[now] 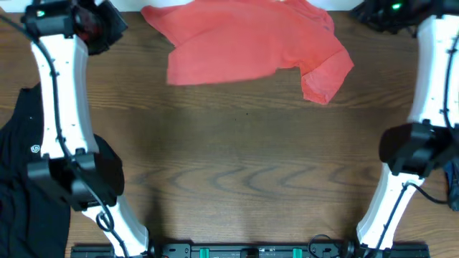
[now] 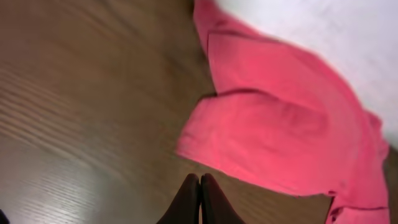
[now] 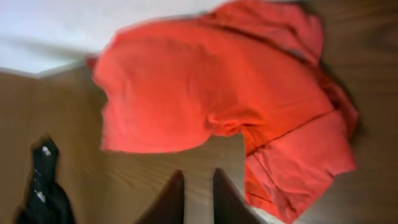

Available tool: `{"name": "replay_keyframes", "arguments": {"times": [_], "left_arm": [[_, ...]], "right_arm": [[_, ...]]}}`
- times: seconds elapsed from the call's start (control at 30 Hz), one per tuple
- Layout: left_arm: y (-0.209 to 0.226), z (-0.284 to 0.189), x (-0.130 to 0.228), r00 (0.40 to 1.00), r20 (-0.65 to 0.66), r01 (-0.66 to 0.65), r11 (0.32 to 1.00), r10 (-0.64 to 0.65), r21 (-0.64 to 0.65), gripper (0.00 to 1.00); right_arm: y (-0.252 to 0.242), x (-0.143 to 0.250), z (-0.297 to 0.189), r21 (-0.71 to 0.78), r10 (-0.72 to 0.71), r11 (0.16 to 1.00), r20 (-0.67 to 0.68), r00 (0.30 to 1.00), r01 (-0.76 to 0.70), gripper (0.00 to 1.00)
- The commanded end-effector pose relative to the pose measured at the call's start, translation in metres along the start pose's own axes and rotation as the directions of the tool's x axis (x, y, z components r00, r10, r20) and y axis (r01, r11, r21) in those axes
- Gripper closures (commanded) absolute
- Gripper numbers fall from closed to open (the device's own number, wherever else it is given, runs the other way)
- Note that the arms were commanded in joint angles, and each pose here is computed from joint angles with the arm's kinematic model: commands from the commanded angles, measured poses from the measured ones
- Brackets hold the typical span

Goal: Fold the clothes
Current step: 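Lay the T-shirt flat on the table and reach both grippers to its bottom corners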

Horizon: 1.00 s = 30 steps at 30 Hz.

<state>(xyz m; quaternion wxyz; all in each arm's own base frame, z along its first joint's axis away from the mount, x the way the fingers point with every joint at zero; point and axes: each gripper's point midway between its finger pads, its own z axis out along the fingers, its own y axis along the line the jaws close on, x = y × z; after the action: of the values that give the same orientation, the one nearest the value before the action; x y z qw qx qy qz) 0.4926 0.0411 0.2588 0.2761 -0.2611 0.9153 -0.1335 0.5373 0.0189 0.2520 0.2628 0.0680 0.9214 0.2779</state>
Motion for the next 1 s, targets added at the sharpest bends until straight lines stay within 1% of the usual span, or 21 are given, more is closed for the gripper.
{"name": "replay_keyframes", "arguments": {"times": [0.0, 0.03, 0.1, 0.13, 0.23, 0.3, 0.33, 0.4, 0.47, 0.53, 0.63, 0.77, 0.9, 0.97], "left_arm": [[-0.01, -0.011, 0.001, 1.0, 0.002, -0.002, 0.999, 0.002, 0.051, 0.83], [-0.011, -0.011, 0.001, 1.0, 0.002, -0.003, 0.999, 0.003, 0.052, 0.72], [-0.01, -0.011, 0.005, 1.0, -0.013, -0.003, 0.999, 0.004, 0.046, 0.64], [-0.009, -0.01, 0.008, 1.0, -0.026, -0.007, 0.999, 0.008, 0.04, 0.57], [-0.006, -0.006, 0.023, 0.996, -0.082, -0.043, 0.999, 0.044, 0.019, 0.56], [-0.003, -0.002, 0.031, 0.992, -0.11, -0.069, 0.998, 0.069, 0.004, 0.51], [-0.001, 0.0, 0.034, 0.989, -0.122, -0.08, 0.997, 0.08, -0.001, 0.51], [0.001, 0.007, 0.041, 0.982, -0.143, -0.124, 0.992, 0.122, -0.006, 0.51], [0.013, 0.017, 0.049, 0.978, -0.163, -0.142, 0.987, 0.128, -0.072, 0.51], [0.024, 0.03, 0.064, 0.97, -0.208, -0.147, 0.983, 0.123, -0.107, 0.5], [0.037, 0.057, 0.089, 0.957, -0.27, -0.148, 0.981, 0.11, -0.125, 0.5], [0.047, 0.092, 0.128, 0.935, -0.342, -0.132, 0.987, 0.093, -0.091, 0.5], [0.057, 0.117, 0.155, 0.925, -0.371, -0.116, 0.989, 0.076, -0.087, 0.5], [0.057, 0.122, 0.164, 0.92, -0.383, -0.116, 0.99, 0.078, -0.076, 0.47]], "right_arm": [[0.018, -0.003, -0.009, 0.02, -0.089, 0.996, 0.029, 0.996, 0.088, 0.73], [0.02, -0.002, -0.011, 0.027, -0.093, 0.995, 0.031, 0.995, 0.092, 0.72], [0.021, 0.004, -0.011, 0.03, -0.083, 0.996, 0.008, 0.997, 0.083, 0.71], [0.02, 0.009, -0.011, 0.033, -0.072, 0.997, -0.011, 0.997, 0.072, 0.71], [0.013, 0.028, -0.009, 0.068, -0.041, 0.997, -0.084, 0.996, 0.047, 0.72], [0.005, 0.034, -0.011, 0.11, -0.047, 0.992, -0.109, 0.993, 0.059, 0.72], [0.002, 0.036, -0.011, 0.122, -0.059, 0.99, -0.117, 0.991, 0.073, 0.73], [-0.006, 0.038, -0.012, 0.173, -0.087, 0.979, -0.133, 0.987, 0.11, 0.71], [-0.019, 0.048, -0.015, 0.264, -0.055, 0.959, -0.169, 0.984, 0.099, 0.71], [-0.027, 0.066, -0.013, 0.301, -0.02, 0.949, -0.235, 0.972, 0.092, 0.73], [-0.033, 0.092, -0.003, 0.309, 0.021, 0.947, -0.333, 0.943, 0.088, 0.73], [-0.044, 0.125, 0.023, 0.308, 0.072, 0.949, -0.432, 0.899, 0.072, 0.73], [-0.056, 0.153, 0.052, 0.319, 0.116, 0.946, -0.483, 0.868, 0.051, 0.72], [-0.064, 0.165, 0.065, 0.338, 0.157, 0.941, -0.492, 0.856, 0.022, 0.7]]}}
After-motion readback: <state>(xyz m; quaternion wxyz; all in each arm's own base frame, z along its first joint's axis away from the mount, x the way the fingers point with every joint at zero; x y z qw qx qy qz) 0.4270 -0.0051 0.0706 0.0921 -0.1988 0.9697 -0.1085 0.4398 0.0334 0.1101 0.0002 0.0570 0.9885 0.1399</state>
